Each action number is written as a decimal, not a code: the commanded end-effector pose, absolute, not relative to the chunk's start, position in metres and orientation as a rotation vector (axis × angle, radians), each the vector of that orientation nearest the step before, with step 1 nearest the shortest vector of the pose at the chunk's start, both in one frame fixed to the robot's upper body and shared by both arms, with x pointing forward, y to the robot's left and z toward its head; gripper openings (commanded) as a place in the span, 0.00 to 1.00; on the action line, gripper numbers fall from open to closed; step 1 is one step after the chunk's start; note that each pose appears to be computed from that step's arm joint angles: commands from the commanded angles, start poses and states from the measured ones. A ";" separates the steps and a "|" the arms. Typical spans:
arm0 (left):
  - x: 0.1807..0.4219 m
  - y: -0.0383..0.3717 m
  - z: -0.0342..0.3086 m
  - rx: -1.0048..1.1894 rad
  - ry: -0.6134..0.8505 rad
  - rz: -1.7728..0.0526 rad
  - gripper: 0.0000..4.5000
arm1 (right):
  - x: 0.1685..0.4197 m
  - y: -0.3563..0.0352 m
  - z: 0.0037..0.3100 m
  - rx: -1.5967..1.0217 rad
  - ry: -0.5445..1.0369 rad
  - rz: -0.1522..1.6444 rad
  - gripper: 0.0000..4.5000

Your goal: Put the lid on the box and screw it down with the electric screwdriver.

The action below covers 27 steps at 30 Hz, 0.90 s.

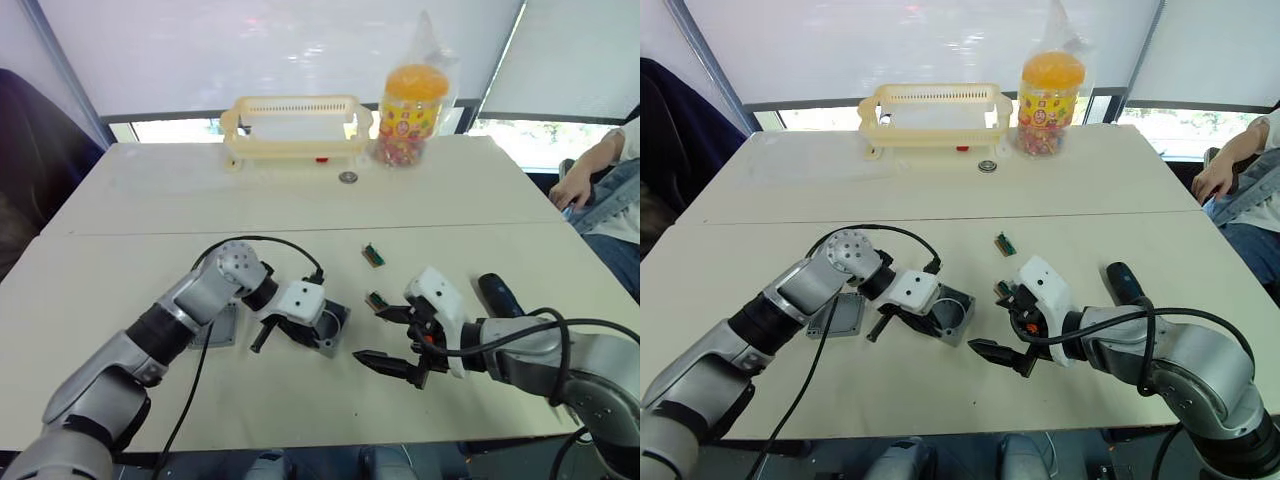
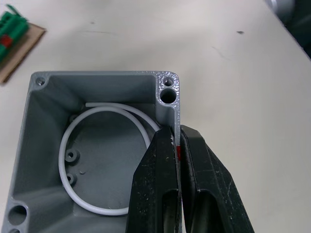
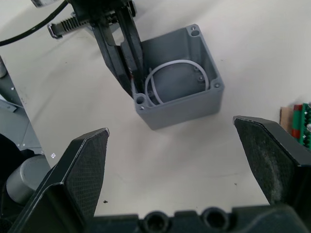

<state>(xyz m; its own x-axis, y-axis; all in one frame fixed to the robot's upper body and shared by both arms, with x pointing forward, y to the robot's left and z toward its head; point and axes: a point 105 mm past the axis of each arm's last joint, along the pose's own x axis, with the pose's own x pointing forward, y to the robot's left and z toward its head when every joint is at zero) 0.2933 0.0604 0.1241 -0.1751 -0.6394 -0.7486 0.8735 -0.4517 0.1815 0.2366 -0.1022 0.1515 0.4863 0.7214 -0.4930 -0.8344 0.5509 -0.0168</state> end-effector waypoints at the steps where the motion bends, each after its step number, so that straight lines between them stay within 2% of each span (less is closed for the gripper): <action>1: 0.296 0.061 0.131 0.997 0.350 -1.865 0.01 | 0.235 -0.100 0.157 -0.279 0.420 0.958 1.00; 13: 0.303 0.058 0.127 1.047 0.335 -1.899 0.01 | 0.233 -0.099 0.154 -0.271 0.415 0.940 1.00; 17: 0.303 0.059 0.126 1.050 0.330 -1.898 0.30 | 0.233 -0.100 0.154 -0.273 0.414 0.936 1.00; 21: 0.306 0.062 0.133 1.062 0.311 -1.864 0.75 | 0.234 -0.100 0.156 -0.276 0.410 0.944 1.00; 27: 0.304 0.068 0.188 1.017 0.241 -1.803 0.75 | 0.233 -0.096 0.163 -0.222 0.387 0.984 1.00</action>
